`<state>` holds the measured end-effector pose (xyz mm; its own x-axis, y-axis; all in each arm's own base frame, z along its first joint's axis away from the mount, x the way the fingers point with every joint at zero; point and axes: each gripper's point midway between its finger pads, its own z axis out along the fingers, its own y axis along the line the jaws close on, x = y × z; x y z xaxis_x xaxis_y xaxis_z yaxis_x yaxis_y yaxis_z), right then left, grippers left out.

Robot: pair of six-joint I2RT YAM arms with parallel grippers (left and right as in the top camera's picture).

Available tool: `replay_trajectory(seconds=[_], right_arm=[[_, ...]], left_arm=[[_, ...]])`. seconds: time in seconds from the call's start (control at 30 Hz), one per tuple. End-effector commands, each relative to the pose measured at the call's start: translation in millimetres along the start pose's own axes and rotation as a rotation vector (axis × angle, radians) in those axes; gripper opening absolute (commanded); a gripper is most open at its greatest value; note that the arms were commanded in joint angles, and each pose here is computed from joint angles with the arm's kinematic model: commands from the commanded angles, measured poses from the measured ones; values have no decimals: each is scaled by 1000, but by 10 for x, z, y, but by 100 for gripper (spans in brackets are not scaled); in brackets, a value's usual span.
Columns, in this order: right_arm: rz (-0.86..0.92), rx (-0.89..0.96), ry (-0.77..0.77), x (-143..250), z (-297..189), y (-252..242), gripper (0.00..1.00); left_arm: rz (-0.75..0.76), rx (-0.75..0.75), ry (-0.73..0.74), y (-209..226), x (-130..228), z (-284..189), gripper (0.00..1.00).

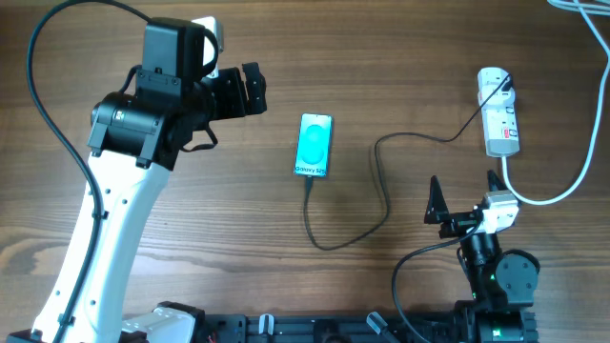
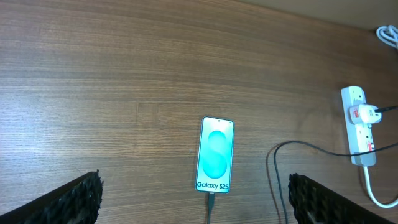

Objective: Plug charger to phone and switch on socket

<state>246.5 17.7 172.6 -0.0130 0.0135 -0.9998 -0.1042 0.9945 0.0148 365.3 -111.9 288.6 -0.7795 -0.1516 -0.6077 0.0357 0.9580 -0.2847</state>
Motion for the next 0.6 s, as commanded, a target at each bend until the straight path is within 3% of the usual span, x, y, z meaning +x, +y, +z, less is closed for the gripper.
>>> replay_trajectory(seconds=[0.0, 0.57], right_arm=[[-15, -3, -17, -38, -7, 10, 100], [-15, -3, -17, -38, -7, 10, 100]], left_arm=[[-10, -18, -5, 39, -10, 11, 100], [-11, -17, -8, 38, -13, -1, 100]])
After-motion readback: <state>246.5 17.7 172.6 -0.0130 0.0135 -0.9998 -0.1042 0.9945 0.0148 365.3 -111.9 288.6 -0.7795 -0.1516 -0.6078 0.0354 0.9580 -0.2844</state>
